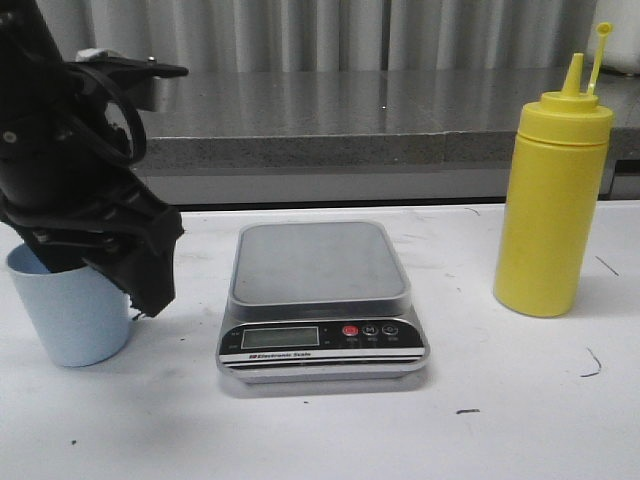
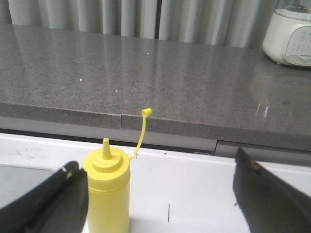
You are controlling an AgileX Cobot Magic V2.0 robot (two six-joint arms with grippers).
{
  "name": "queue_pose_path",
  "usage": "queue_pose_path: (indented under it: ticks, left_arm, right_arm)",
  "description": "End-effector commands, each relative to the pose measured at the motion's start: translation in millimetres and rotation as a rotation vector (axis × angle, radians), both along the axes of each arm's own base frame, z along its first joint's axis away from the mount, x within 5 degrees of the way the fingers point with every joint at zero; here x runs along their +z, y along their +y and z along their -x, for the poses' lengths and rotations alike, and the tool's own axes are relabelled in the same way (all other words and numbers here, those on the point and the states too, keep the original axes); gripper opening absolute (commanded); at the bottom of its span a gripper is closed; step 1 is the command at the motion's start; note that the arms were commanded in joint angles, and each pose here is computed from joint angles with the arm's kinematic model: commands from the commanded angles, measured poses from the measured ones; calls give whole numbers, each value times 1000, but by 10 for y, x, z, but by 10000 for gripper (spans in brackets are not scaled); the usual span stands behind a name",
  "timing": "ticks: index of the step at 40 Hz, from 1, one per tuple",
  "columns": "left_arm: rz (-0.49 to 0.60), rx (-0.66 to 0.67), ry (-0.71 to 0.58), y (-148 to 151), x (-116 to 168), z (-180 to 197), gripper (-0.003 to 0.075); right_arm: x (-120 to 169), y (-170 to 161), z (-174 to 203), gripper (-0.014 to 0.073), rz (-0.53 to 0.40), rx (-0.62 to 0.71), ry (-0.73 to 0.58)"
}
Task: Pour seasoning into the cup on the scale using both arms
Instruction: 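Lower the left gripper and grasp the light blue cup, then carry the blue cup onto the scale and release it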
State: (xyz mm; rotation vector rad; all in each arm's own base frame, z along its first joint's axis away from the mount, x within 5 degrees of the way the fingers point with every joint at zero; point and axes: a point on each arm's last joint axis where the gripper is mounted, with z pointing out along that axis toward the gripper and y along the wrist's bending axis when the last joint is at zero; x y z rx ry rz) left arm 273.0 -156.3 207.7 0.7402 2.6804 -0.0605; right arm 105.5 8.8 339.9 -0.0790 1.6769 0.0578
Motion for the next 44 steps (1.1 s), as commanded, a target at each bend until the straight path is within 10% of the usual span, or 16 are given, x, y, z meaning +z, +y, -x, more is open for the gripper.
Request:
queue_pose_path:
  ticks: [1,10,31,44]
  left_arm:
    - [37,0,-64,-34,170,-38,372]
    - [33,-3,-67,-32,172,-41,-8]
    - [57,22,-103,-200,1022,-326,-20]
    - [91,-108,-83,-888,1041,-479,-20]
  right_arm:
    - [189,-7,-2,622,-7,-8,-105]
    - [189,-7,-2,622,-7,-8,-105]
    - [187,-7,-2,622,-7,-8,-103]
    - [179,-7,-3,622,-7,-7,-99]
